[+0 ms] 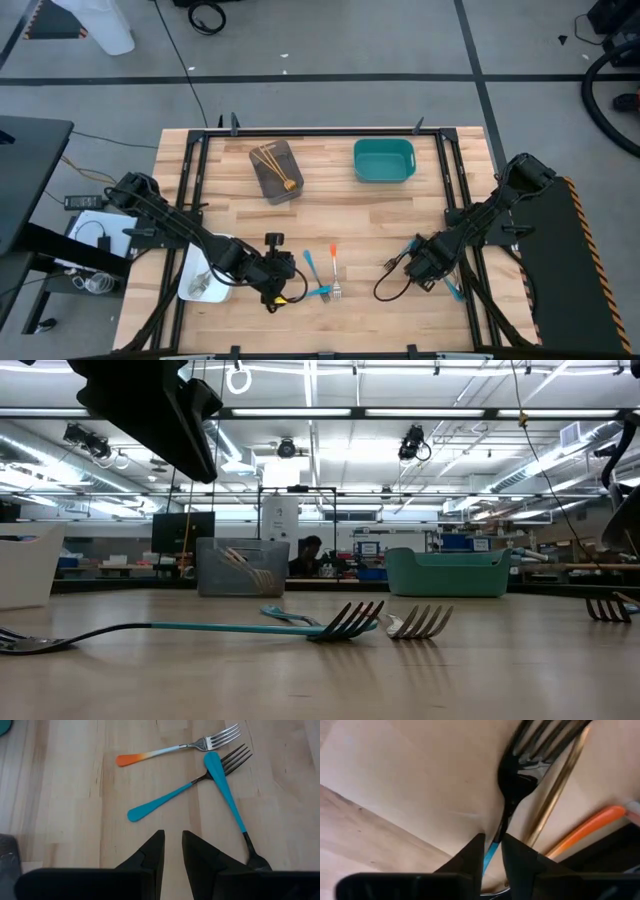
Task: Sort silverware by color (type)
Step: Put the blue fork into the green bin
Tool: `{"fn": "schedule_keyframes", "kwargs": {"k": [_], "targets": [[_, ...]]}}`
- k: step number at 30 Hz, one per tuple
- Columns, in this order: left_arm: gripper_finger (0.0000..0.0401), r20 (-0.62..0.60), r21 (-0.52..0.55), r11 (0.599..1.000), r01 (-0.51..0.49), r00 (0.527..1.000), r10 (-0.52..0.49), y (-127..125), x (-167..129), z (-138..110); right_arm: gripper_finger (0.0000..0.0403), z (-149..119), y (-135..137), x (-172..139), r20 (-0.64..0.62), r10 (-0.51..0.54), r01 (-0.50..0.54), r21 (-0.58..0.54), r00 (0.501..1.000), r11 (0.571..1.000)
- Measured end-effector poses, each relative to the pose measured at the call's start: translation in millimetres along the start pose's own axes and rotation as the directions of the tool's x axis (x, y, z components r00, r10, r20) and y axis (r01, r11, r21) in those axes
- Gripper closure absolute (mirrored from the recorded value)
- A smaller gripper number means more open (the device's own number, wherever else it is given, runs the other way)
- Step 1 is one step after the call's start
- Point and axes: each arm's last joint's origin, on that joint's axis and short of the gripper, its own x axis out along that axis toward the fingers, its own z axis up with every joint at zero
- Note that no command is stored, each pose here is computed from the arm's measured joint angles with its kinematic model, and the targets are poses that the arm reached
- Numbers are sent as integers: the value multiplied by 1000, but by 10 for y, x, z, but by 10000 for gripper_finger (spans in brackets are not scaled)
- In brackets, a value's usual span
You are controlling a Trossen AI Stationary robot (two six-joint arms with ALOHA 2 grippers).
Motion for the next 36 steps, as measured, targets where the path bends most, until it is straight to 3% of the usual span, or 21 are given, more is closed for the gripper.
{"fn": "schedule_keyframes", "kwargs": {"k": [8, 14, 24, 30, 36], "targets": [[326, -1, 1, 1000, -1, 1000, 1, 1, -1, -2, 387, 6, 34, -4, 12, 29, -29, 3, 1000, 1000], [326, -20, 9, 1000, -7, 1000, 7, 8, -1, -21, 379, 10, 151, -79, 59, 91, -89, -34, 994, 995], [326, -202, 55, 995, -87, 975, 97, 143, -65, -202, 379, 22, 248, -140, 109, 160, -155, -54, 981, 986], [326, -182, 37, 996, -84, 979, 89, 133, -61, -182, 380, 36, 314, -196, 165, 203, -191, -83, 965, 978], [326, -143, 86, 992, -87, 985, 99, 128, -54, -148, 380, 98, 338, -266, 209, 211, -190, -119, 955, 975]]}}
